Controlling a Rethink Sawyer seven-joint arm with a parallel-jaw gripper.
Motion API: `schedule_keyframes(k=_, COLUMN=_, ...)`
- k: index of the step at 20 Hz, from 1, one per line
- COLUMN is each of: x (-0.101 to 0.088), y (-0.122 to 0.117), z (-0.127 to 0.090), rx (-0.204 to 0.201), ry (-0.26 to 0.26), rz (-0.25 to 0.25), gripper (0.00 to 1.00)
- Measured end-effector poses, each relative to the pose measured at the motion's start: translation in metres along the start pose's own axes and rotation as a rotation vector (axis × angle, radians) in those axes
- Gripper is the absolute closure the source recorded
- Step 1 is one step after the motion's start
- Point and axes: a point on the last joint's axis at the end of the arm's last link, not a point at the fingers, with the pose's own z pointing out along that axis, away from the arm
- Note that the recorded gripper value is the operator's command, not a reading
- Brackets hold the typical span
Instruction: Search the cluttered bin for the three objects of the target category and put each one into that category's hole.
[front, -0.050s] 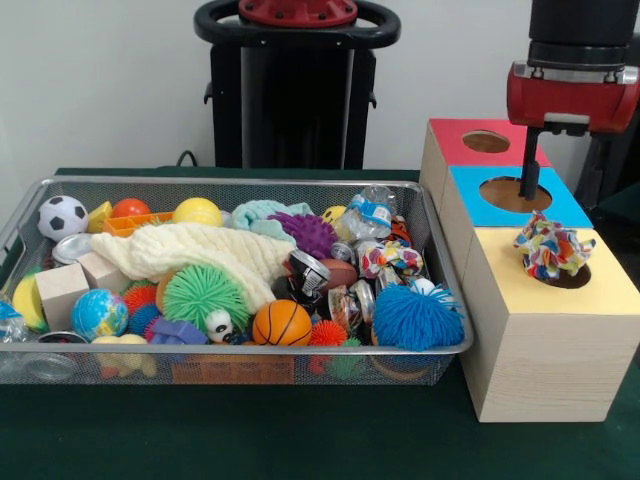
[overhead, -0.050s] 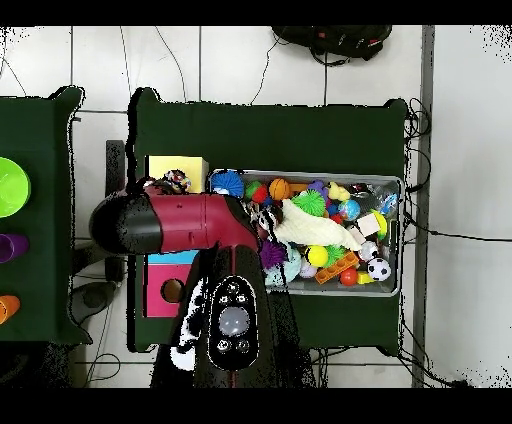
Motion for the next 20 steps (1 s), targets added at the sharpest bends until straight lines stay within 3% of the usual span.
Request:
schedule_keyframes(k=7, x=0.002, y=-0.004, z=0.012, rx=0.005, ry=0.008, rz=0.003, gripper=0.0)
schedule_keyframes(k=8, x=0.003, y=-0.004, z=0.013, rx=0.006, ry=0.01, rz=0.003, gripper=1.0)
schedule_keyframes(k=20, x=0.001, y=-0.002, z=0.015, rx=0.004, ry=0.007, rz=0.001, gripper=1.0)
